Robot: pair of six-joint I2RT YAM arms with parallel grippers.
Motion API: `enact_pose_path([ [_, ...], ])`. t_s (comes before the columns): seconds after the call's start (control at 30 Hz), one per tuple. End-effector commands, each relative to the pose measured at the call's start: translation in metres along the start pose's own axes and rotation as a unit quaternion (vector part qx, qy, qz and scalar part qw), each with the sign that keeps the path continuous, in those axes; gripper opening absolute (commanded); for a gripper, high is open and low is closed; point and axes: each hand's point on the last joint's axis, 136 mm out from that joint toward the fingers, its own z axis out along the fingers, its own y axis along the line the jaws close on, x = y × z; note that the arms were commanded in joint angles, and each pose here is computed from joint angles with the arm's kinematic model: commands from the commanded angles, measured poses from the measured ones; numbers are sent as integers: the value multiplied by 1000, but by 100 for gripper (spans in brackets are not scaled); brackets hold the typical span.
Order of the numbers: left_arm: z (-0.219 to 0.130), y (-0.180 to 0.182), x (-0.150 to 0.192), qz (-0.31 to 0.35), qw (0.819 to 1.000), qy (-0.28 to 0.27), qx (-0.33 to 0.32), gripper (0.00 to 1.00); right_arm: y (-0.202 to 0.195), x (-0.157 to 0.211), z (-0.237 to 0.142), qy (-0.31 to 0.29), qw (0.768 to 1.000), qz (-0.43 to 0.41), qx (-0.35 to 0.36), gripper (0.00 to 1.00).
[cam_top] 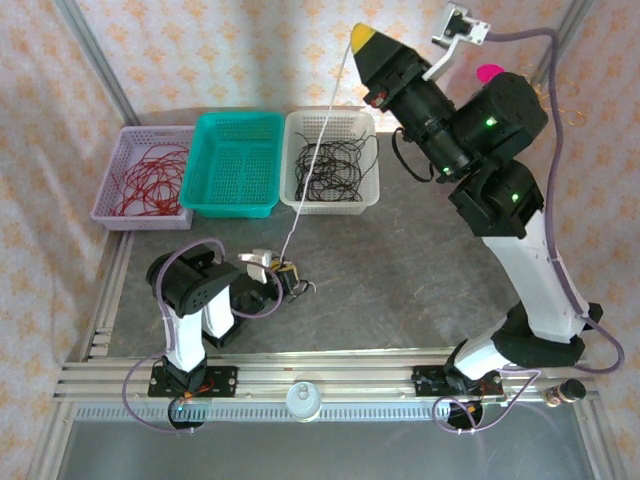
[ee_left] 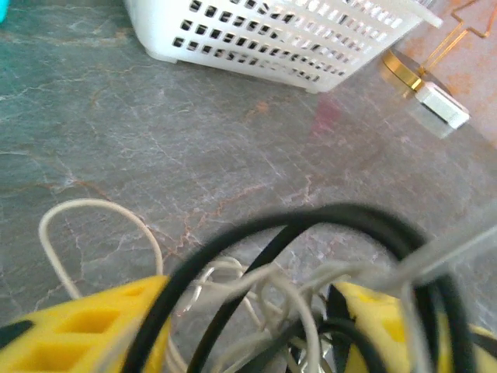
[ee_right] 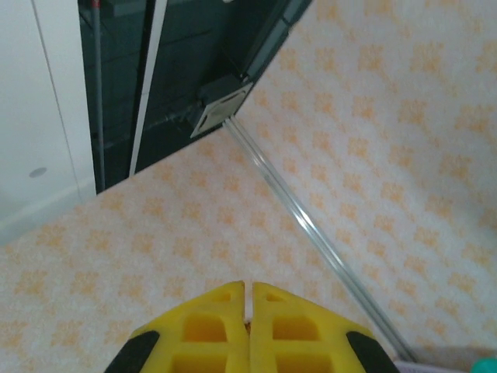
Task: Untangle the cables
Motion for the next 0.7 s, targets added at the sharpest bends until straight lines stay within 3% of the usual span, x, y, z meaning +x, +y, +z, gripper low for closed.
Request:
enact_pose_path([
  [0.0, -11, 0, 13, -18, 999, 27, 1, 64, 16, -47, -16, -70, 997, -30, -12, 0],
  [0.23, -12, -40, -13, 12, 998, 19, 52, 69, -16, -16, -4, -33, 998, -43, 28, 0],
  [0.4, -16, -81, -49, 62, 994, 11, 88, 75, -23, 13, 6, 17, 999, -38, 15, 0],
  [0.53, -34, -112, -84, 82, 988, -19, 132, 96, -32, 46, 12, 66, 997, -27, 7, 0],
  [0.67, -40, -151, -133, 87, 982, -25, 164, 99, -41, 80, 12, 115, 993, -12, -2, 0],
])
